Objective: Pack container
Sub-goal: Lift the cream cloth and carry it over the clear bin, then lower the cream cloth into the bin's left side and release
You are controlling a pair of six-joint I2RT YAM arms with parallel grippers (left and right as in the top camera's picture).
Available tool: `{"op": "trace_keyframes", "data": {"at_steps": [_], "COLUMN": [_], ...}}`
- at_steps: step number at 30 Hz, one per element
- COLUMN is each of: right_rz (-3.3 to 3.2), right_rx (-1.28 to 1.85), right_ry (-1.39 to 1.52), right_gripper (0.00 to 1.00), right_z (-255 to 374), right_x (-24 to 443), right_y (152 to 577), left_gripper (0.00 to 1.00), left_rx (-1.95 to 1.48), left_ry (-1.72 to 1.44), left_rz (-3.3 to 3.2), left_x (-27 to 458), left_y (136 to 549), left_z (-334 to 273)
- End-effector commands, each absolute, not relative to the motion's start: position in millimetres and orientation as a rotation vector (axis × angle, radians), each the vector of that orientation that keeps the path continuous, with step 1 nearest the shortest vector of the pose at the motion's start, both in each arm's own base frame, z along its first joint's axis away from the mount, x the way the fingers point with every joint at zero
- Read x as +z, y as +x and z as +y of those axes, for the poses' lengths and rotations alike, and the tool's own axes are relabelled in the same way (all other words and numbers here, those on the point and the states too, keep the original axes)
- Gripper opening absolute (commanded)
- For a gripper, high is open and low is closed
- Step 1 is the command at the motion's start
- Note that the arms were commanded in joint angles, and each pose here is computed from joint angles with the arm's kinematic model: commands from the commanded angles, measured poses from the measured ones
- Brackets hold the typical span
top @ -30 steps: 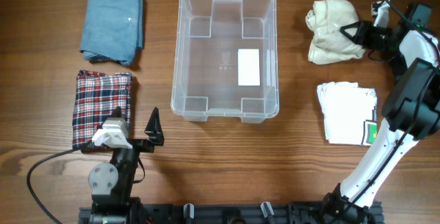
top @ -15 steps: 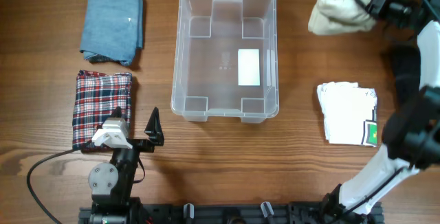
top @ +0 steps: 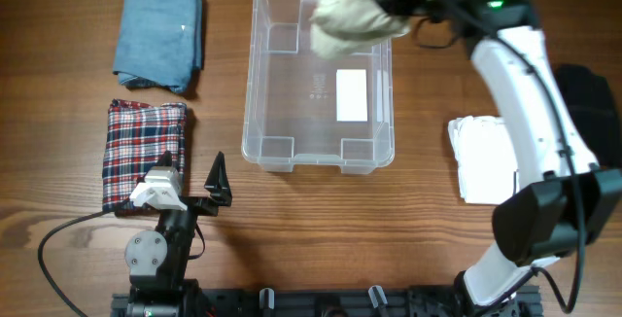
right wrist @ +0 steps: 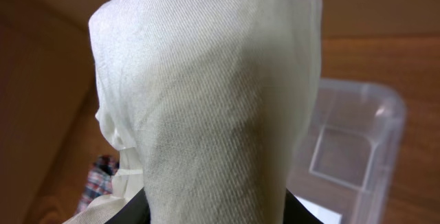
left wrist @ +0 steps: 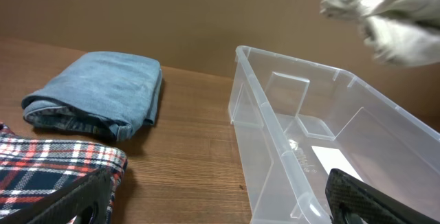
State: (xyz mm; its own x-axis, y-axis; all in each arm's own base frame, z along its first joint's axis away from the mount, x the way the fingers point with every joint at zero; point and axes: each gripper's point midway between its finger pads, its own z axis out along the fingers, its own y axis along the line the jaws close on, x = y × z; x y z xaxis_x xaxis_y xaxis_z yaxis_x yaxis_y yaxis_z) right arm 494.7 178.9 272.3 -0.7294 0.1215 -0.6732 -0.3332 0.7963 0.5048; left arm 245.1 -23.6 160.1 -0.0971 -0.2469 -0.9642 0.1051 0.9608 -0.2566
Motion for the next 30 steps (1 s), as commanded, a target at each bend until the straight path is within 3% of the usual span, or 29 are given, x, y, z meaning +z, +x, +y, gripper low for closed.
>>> {"op": "trace_keyframes", "data": {"at_steps": [1, 5, 11, 24, 30], "right_rz": [2.341, 2.424, 2.509, 2.536, 2.547], "right_rx": [0.733, 0.791, 0.757, 0.774, 0.777], "right_ry": [-0.009, 0.019, 0.129, 0.247, 0.227], "right_gripper": [0.13, 0.12, 0.12, 0.14, 0.34], "right_z": [199, 239, 251, 264, 272], "right_x": [236, 198, 149, 101, 97], "right_y": [500, 495, 502, 516, 512], "left_gripper": [1.0, 1.0, 1.0, 1.0, 1.0], "left_rx": [-0.289, -0.289, -0.289, -0.289, -0.289], "left_ry": [-0.121, -0.121, -0.121, -0.121, -0.121], "left_rz": [1.645, 1.645, 1.645, 1.645, 1.645], "left_x": [158, 158, 158, 158, 158], "left_y": [245, 245, 245, 245, 245], "left_z": [-21, -21, -21, -21, -21]}}
